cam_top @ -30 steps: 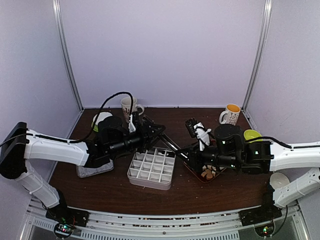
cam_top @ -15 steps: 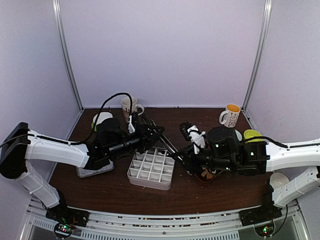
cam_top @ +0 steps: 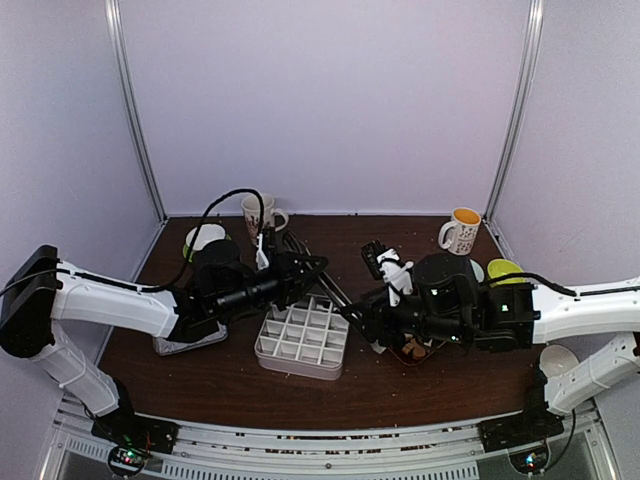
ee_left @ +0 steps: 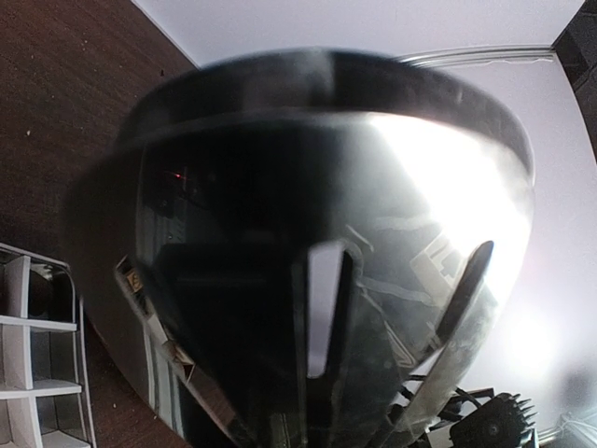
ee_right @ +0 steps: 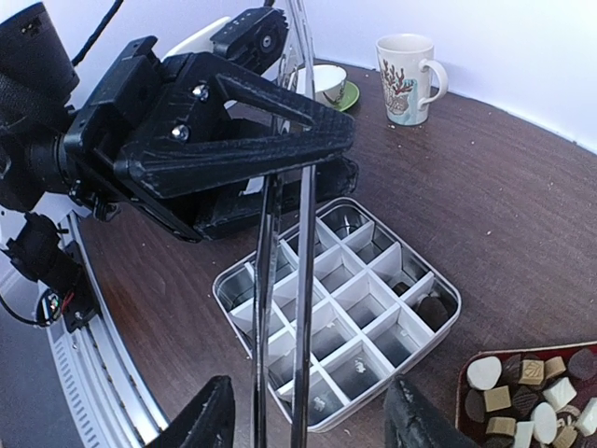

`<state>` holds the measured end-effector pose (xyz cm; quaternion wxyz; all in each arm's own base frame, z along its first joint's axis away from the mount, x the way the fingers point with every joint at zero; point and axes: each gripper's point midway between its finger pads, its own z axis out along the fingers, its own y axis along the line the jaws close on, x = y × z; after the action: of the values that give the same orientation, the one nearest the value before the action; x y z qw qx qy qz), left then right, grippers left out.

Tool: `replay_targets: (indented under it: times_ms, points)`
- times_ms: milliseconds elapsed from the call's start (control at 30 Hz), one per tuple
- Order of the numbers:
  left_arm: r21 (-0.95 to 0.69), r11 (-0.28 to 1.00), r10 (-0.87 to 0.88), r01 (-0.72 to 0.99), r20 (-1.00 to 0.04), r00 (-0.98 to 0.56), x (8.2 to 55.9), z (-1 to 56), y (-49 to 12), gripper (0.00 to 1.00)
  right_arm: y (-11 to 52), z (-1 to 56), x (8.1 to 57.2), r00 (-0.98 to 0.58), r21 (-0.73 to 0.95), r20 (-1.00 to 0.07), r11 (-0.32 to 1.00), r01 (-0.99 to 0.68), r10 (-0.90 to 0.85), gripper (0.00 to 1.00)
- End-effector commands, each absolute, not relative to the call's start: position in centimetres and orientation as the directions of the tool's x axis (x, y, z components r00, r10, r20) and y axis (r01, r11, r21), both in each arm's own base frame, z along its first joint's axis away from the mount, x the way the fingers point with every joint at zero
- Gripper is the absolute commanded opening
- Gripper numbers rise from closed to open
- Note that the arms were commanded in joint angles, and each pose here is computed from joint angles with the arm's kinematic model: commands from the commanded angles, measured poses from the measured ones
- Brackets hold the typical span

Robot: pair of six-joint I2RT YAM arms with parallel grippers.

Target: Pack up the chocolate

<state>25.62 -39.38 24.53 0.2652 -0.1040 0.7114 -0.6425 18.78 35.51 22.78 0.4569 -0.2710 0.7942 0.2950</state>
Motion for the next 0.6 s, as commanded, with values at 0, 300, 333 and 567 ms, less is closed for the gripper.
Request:
replay_targets:
  times_ms: [0,300,333,567]
  points:
    - [-0.966,0.102,-0.510,0.238,-0.256,-0.821,25.6,26.2,-39.2,0.03,35.0,24.0,19.0,-0.418,0.218,-0.899,0.692,-0.688,-0.133,0.58]
    - [-0.964,0.119,-0.514,0.239,-0.266,-0.815,25.7,26.1,-39.1,0.03,34.9,23.8,18.8,-0.419,0.203,-0.895,0.696,-0.689,-0.153,1.00]
    - [-0.964,0.119,-0.514,0.239,-0.266,-0.815,25.7,26.2,-39.2,0.03,34.9,23.7,18.8,-0.419,0.200,-0.894,0.697,-0.689,-0.158,1.00]
    - [-0.963,0.123,-0.518,0.241,-0.269,-0.812,25.8,26.3,-39.1,0.02,35.6,22.4,19.0,-0.433,0.174,-0.879,0.710,-0.683,-0.201,0.96]
